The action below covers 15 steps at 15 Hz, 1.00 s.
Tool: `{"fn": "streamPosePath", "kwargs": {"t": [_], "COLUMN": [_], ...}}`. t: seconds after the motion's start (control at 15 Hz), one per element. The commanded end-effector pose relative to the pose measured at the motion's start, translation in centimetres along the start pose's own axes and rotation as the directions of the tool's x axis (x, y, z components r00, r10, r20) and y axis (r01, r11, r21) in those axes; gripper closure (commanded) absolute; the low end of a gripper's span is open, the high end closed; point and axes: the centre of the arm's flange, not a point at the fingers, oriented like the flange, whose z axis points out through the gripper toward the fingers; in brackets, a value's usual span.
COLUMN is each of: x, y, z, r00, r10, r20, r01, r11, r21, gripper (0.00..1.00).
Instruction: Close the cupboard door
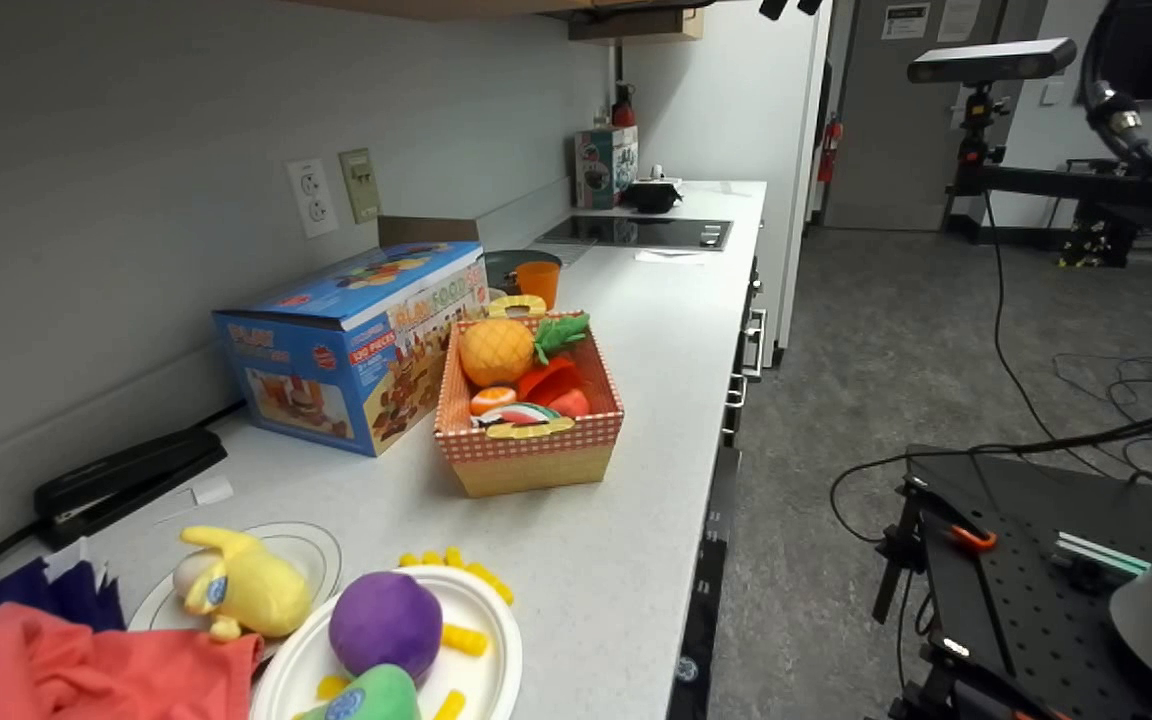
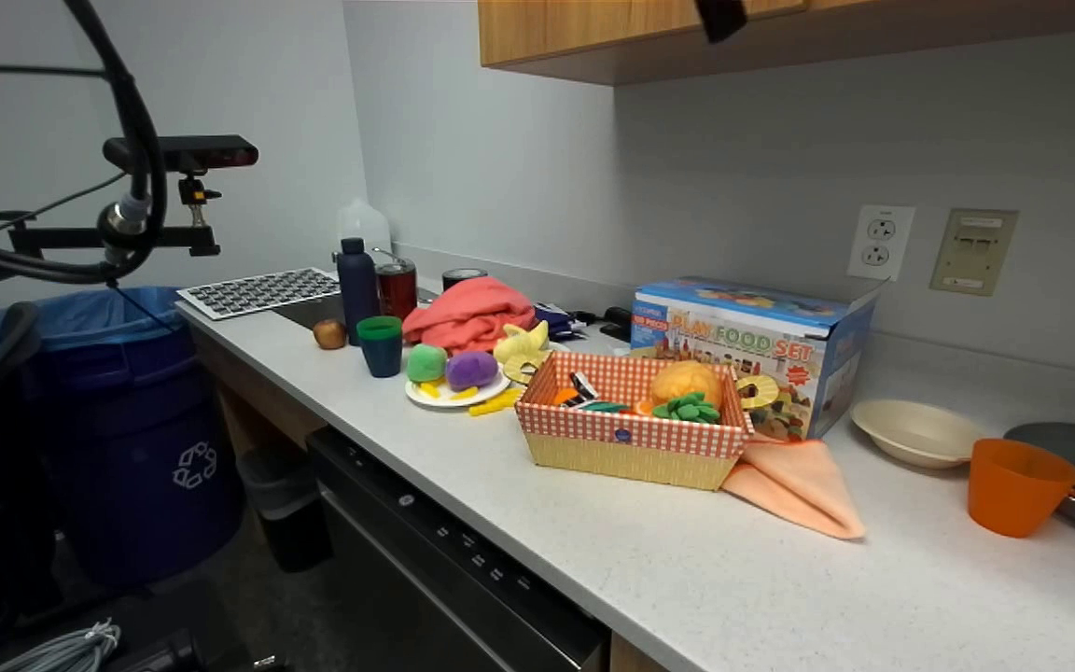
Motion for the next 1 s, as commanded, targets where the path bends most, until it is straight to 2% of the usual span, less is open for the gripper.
{"fn": "streamPosePath", "kwargs": {"t": [0.0,0.13,0.2,0.67,0.93], "x": [-0.5,-0.8,-0.4,-0.4,0.7], "y": [4.6,7.3,5.2,5.4,7.2], "z": [-3.1,-4.4,-3.1,-2.8,-5.1], "r00": [0.989,0.972,0.989,0.990,0.966], "r10": [0.102,0.169,0.108,0.109,0.200], "r20": [-0.106,-0.164,-0.099,-0.095,-0.162], "r01": [-0.109,-0.183,-0.113,-0.114,-0.215], "r11": [0.992,0.980,0.992,0.992,0.973], "r21": [-0.060,-0.074,-0.050,-0.052,-0.083], "gripper": [0.00,0.00,0.00,0.00,0.00]}}
